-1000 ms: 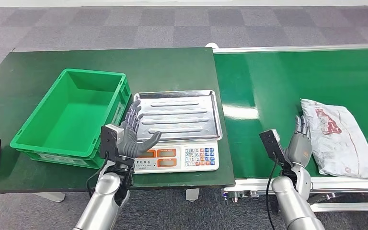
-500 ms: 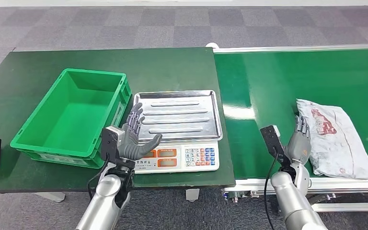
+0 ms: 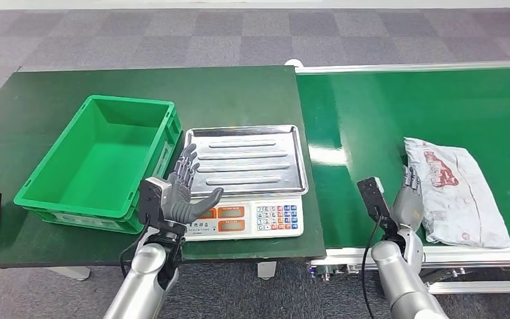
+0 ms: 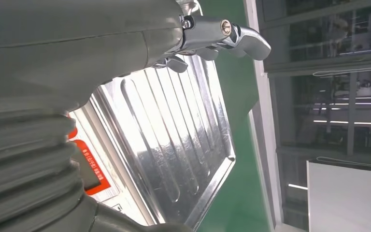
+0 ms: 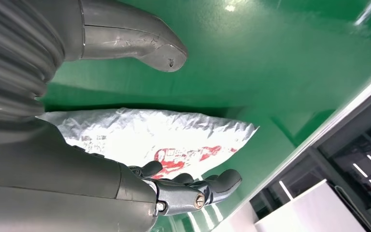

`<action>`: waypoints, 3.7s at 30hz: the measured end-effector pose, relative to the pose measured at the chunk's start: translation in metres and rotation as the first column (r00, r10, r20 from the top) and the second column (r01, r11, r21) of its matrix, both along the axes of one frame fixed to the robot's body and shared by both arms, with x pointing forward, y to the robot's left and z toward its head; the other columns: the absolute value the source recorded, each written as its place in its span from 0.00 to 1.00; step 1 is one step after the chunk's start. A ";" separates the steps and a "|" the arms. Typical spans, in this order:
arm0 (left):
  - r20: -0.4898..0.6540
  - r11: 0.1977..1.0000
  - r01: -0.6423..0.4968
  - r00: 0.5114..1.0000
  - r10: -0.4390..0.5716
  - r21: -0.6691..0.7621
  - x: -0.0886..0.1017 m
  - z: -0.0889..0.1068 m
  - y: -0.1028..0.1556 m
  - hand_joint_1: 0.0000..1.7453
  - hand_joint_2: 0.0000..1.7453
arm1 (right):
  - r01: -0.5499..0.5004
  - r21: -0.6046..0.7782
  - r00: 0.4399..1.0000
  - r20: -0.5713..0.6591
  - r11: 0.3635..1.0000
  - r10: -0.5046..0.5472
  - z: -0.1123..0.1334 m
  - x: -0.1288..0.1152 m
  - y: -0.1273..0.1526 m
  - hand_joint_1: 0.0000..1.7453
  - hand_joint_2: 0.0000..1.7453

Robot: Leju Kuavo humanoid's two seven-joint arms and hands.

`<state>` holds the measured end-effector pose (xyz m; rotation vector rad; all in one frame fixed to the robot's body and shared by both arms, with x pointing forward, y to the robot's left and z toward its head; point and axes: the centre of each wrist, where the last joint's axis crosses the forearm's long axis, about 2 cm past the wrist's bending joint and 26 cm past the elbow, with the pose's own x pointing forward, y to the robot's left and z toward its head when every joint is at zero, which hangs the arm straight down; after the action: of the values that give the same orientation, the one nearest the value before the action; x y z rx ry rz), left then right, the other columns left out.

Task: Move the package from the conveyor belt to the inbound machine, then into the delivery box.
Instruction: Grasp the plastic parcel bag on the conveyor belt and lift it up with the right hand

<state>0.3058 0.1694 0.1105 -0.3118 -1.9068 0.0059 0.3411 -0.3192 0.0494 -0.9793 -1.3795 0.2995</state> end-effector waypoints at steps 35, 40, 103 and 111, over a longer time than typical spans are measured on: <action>0.019 0.999 0.045 0.999 -0.045 -0.025 -0.010 -0.003 0.000 0.00 0.25 | 0.092 -0.074 0.992 -0.083 0.993 -0.098 -0.044 -0.067 -0.021 0.00 1.00; 0.023 0.996 0.076 0.997 -0.075 -0.045 -0.009 -0.007 -0.002 0.00 1.00 | 0.108 -0.088 0.988 -0.097 0.990 -0.117 -0.049 -0.079 -0.024 0.00 1.00; 0.060 0.994 0.094 0.994 -0.091 -0.054 -0.015 -0.002 0.015 0.00 1.00 | -0.006 0.024 0.662 -0.749 1.000 0.022 -0.019 0.004 -0.016 0.13 1.00; 0.054 0.996 0.085 0.995 -0.084 -0.020 -0.018 0.003 0.018 0.00 1.00 | -0.059 0.115 0.728 -0.675 0.992 0.122 -0.018 0.007 -0.006 1.00 1.00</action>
<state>0.2877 0.1874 0.1131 -0.4111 -1.9455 -0.0386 0.3477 -0.3254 0.0319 -0.6234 -0.7450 0.6045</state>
